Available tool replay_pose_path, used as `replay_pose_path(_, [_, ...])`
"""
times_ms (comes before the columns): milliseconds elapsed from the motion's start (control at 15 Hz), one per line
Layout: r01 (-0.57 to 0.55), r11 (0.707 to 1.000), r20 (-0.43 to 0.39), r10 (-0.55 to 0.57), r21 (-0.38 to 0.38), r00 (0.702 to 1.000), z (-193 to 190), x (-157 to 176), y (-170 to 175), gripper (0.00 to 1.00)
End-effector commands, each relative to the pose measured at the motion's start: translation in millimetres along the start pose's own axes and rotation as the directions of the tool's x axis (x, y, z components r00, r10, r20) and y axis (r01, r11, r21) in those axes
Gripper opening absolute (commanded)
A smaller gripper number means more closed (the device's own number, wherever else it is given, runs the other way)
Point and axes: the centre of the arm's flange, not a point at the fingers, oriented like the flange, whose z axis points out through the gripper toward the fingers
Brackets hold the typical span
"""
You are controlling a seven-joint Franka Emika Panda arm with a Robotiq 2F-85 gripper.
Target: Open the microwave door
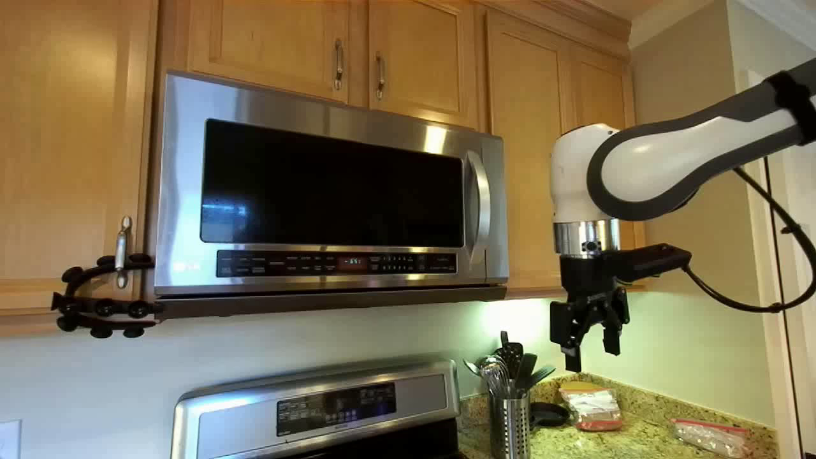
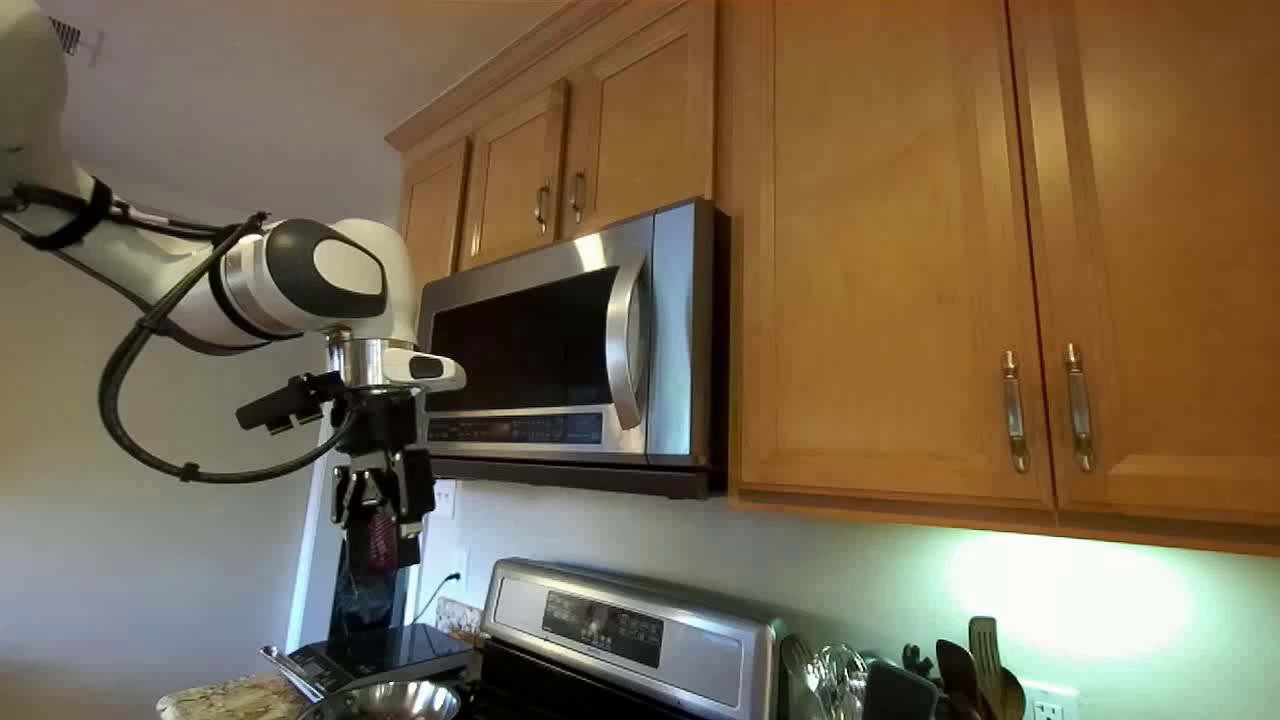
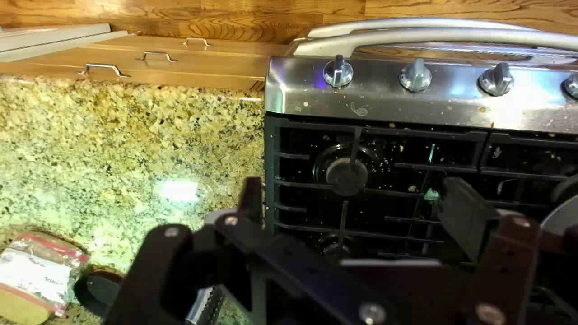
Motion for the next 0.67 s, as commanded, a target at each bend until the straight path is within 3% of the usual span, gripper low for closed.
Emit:
replay_pose_path(0, [0.0,1.0,0.0,0.0,0.0,1.0,0.0,0.0,0.0,1.0])
replay_pose_path(333, [0.005,1.0,0.001,-0.005,0.007,1.0,1.4,-0.1,2.6,1.0])
replay_pose_path(600, [0.072,0.996,-0.019,-0.071,0.043,0.997,-0.9,1.3,27.9,1.0])
